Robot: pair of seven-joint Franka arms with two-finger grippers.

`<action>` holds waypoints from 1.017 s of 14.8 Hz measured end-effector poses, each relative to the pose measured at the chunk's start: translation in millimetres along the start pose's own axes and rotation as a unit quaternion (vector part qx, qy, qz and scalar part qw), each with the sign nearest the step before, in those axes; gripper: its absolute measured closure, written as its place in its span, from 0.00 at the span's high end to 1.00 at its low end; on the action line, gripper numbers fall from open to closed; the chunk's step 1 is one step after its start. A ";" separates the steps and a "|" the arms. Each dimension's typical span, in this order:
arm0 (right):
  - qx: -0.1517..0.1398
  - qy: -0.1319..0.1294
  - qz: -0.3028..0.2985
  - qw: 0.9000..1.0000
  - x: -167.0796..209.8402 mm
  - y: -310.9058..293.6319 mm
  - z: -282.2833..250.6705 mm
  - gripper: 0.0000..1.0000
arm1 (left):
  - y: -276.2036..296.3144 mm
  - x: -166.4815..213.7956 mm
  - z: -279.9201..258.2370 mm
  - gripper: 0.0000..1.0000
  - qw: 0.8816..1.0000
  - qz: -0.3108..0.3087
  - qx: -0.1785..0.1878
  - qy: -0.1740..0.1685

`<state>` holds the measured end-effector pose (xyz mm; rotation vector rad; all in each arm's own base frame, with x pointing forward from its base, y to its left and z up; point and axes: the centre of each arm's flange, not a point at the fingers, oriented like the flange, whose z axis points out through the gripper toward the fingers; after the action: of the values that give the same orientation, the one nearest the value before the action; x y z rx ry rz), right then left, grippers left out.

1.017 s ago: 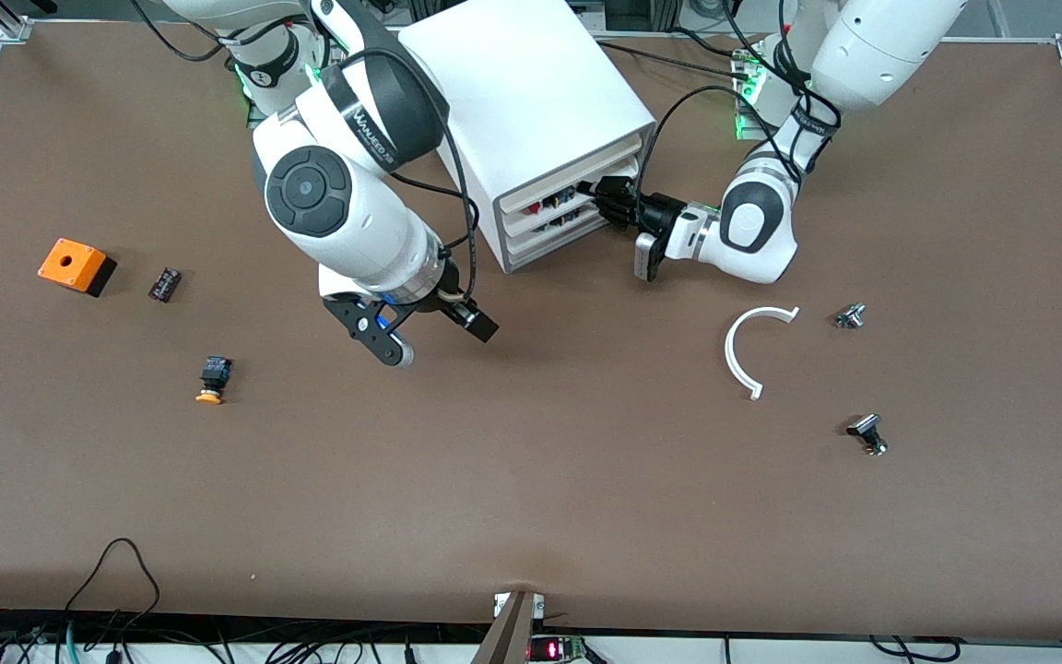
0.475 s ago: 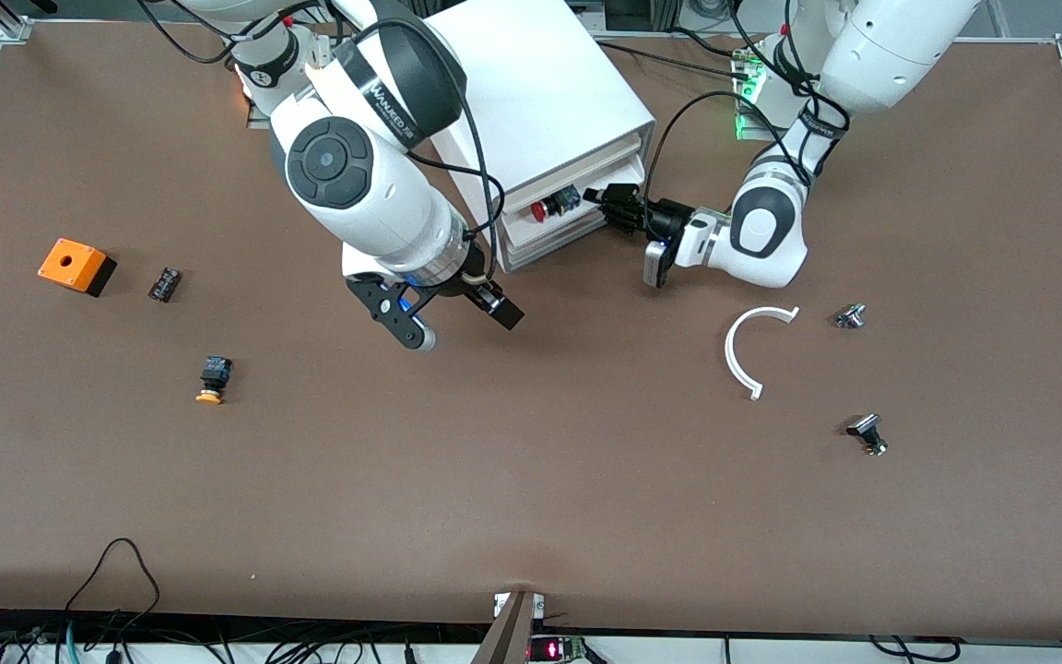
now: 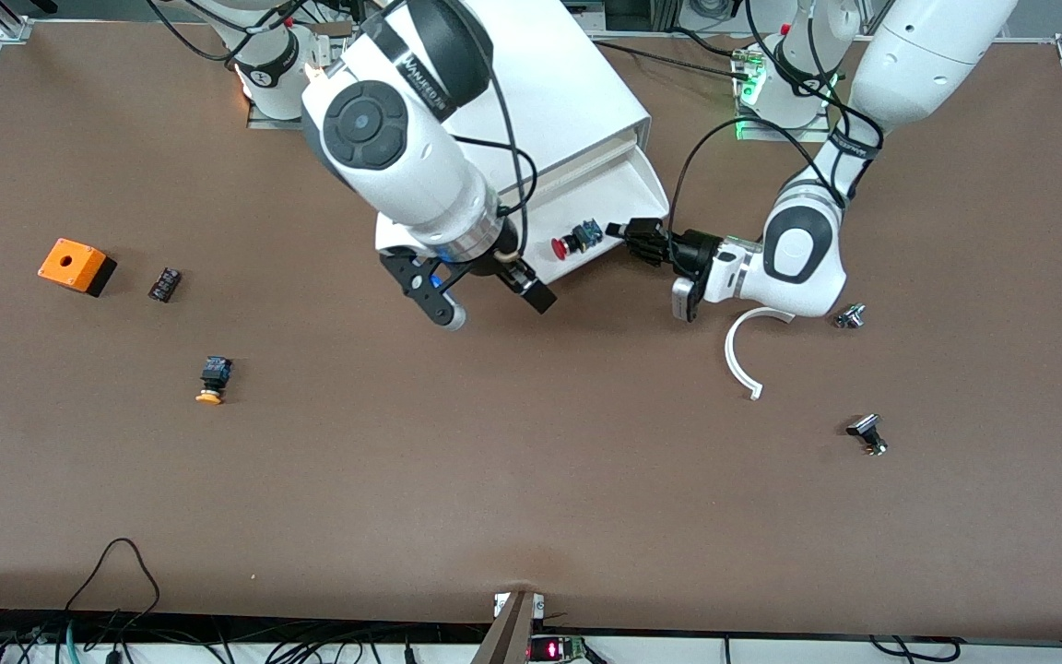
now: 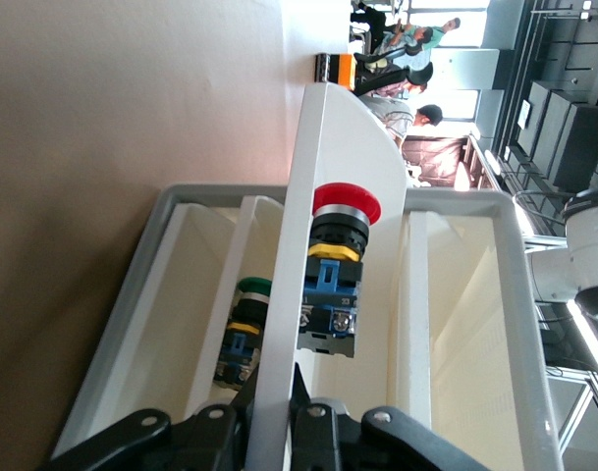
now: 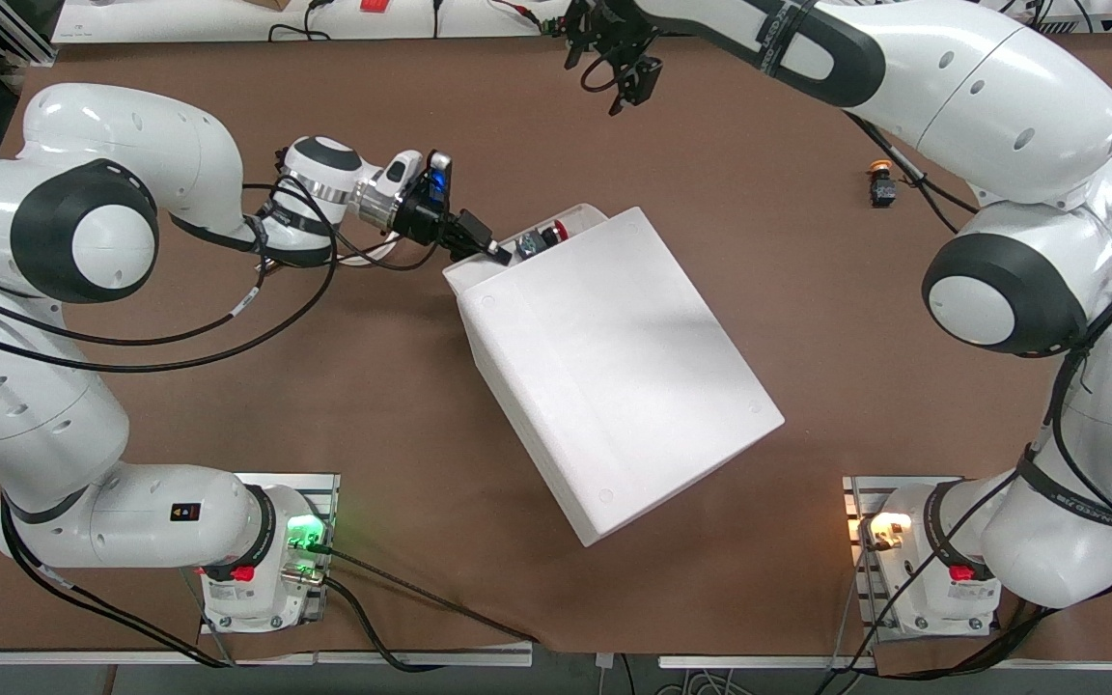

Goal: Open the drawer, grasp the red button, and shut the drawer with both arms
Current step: 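Grasp the red button in the drawer with the right gripper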

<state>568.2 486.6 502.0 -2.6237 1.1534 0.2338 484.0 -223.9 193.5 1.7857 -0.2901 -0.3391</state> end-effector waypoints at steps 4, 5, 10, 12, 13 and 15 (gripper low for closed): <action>-0.014 0.006 -0.003 1.000 -48.9 -3.1 46.0 1.00 | -12.8 17.8 -30.2 0.10 1.000 0.008 0.005 0.004; -0.015 0.011 -0.001 1.000 -56.6 -4.2 60.4 1.00 | -15.2 22.8 -36.2 0.10 1.000 0.010 0.002 0.004; -0.028 0.036 -0.009 0.999 -82.7 -3.4 120.3 1.00 | -21.7 40.5 -62.2 0.15 1.000 0.019 0.011 0.009; -0.024 0.041 -0.012 0.999 -91.7 -3.4 139.0 1.00 | -23.7 43.4 -72.1 0.31 0.999 0.020 0.024 0.010; -0.020 0.043 -0.011 0.999 -93.5 -4.1 146.5 1.00 | -24.3 44.1 -75.5 0.38 0.999 0.021 0.028 0.009; -0.008 0.048 -0.010 0.999 -91.9 -6.7 158.9 1.00 | -24.3 45.4 -82.7 0.59 0.999 0.022 0.037 0.007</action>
<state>505.1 603.4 375.1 -2.6861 1.1593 0.1143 557.6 -160.7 185.0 1.8509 -0.3356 -0.2863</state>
